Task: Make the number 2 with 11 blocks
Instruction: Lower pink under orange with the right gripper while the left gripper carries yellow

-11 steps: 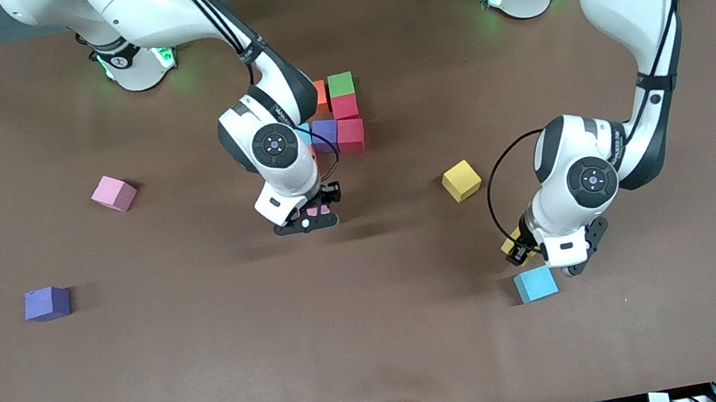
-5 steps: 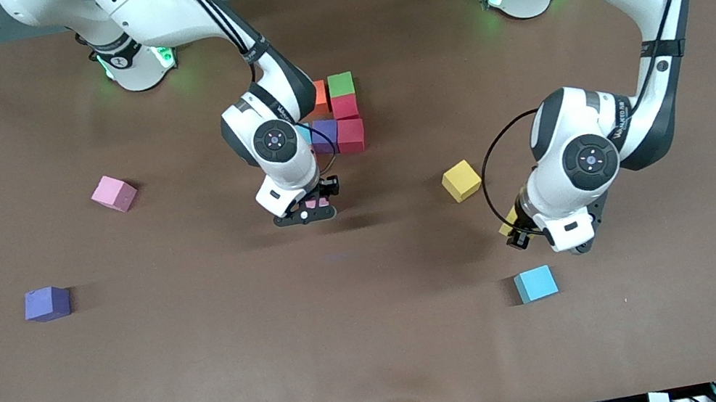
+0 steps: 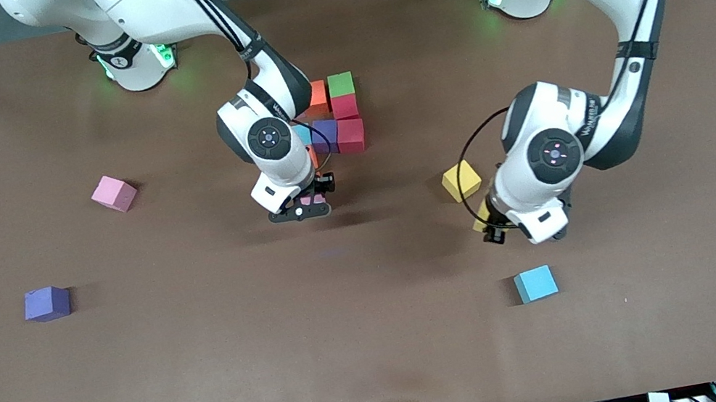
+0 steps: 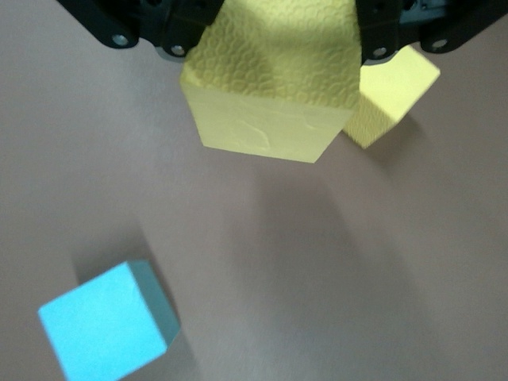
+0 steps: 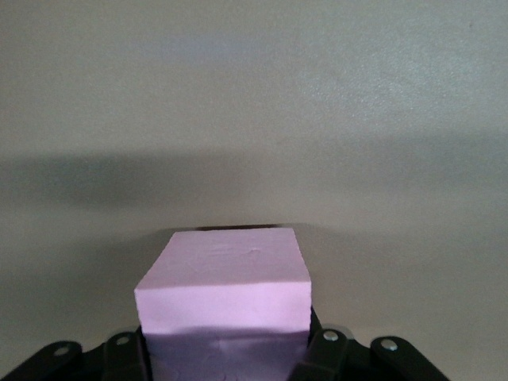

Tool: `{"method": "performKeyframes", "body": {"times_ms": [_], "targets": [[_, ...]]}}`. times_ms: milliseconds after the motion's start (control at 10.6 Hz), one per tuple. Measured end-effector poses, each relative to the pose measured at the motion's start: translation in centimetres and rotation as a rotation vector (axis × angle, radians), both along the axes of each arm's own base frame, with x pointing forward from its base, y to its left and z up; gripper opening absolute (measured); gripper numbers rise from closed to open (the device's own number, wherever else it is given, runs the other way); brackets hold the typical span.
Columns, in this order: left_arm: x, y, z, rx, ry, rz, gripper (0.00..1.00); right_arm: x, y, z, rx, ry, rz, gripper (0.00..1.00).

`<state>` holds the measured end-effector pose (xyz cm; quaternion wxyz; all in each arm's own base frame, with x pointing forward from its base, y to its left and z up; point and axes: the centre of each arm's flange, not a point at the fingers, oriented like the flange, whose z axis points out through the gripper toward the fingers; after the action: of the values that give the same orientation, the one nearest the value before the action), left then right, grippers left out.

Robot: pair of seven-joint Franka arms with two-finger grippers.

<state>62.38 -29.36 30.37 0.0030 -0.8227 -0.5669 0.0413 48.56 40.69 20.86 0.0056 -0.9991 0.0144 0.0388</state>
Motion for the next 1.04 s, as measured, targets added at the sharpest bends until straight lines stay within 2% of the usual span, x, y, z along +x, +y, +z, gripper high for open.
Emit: {"method": "performKeyframes", "body": {"times_ms": [377, 849, 1038], "targets": [[-2.8, -5.6, -1.3, -0.004, 0.011, 0.044, 0.60, -0.5, -0.2, -0.3, -0.006, 0.008, 0.002, 0.63], [-7.8, -13.6, -3.6, -0.009, 0.016, 0.063, 0.60, -1.1, -0.3, -0.8, -0.013, 0.017, 0.007, 0.63], [-8.9, -15.1, -5.2, -0.014, 0.019, 0.101, 0.60, -1.3, -0.4, -1.0, -0.017, 0.020, 0.007, 0.63]]}}
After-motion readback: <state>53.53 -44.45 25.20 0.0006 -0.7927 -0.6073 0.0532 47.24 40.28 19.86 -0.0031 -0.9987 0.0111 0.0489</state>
